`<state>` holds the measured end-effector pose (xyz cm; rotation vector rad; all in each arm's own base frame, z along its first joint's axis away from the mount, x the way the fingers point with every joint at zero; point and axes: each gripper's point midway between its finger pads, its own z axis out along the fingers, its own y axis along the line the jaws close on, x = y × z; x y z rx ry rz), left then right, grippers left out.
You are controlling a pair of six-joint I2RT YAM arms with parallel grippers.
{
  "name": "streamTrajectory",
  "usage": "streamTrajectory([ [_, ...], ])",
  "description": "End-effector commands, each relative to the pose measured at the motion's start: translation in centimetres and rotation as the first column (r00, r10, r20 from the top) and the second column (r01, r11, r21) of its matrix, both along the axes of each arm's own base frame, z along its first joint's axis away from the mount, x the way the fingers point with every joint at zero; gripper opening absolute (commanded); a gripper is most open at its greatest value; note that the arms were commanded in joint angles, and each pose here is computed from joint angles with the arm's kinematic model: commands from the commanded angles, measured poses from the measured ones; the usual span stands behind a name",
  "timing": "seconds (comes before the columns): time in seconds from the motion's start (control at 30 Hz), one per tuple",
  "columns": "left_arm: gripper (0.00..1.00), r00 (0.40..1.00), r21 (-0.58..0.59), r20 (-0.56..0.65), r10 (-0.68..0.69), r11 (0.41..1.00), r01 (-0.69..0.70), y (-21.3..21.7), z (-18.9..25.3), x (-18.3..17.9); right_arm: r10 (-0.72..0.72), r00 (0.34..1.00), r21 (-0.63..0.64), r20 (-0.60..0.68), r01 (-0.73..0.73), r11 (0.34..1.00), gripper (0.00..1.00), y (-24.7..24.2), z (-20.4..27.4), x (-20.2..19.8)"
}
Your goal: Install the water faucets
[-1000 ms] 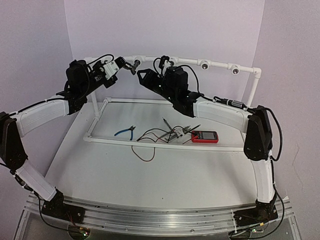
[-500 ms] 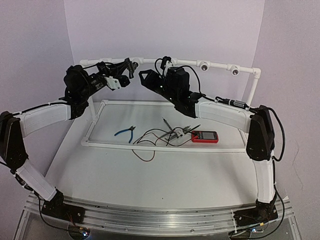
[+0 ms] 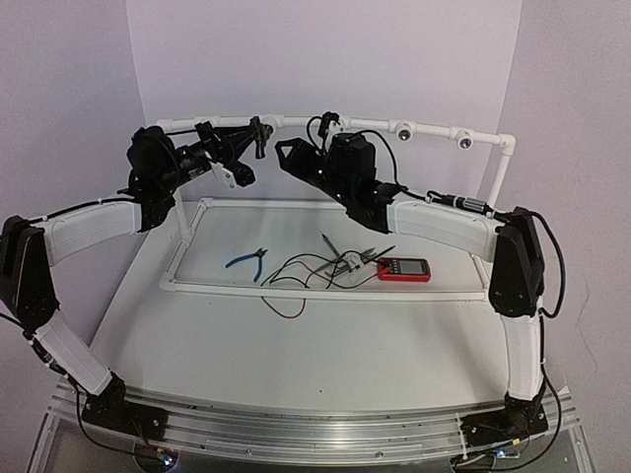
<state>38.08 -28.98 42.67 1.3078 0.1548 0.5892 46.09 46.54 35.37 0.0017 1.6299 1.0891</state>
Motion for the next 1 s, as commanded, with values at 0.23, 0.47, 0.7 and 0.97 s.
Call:
streamTrajectory([
  [0.23,0.61,0.998,-0.047,-0.049,-0.031,0.998,0.029,1.5,1.7,-2.4,0.006,0.989,0.042,0.148,-0.012,0.999,0.61,-2.4,7.5,-1.9],
  [0.47,0.65,0.932,-0.219,-0.356,-0.065,0.976,-0.015,4.0,2.3,-3.9,0.134,0.982,0.117,0.132,-0.149,0.982,0.55,-1.4,10.2,-3.8],
  [0.7,0.64,0.814,-0.336,-0.575,-0.086,0.932,-0.138,5.3,1.5,-2.5,0.308,0.950,0.184,0.053,-0.313,0.932,0.54,2.9,10.2,-4.8],
  [0.97,0.63,0.778,-0.368,-0.622,-0.086,0.909,-0.194,5.7,1.7,-1.1,0.317,0.948,0.166,0.009,-0.314,0.935,0.57,3.5,9.6,-5.1],
])
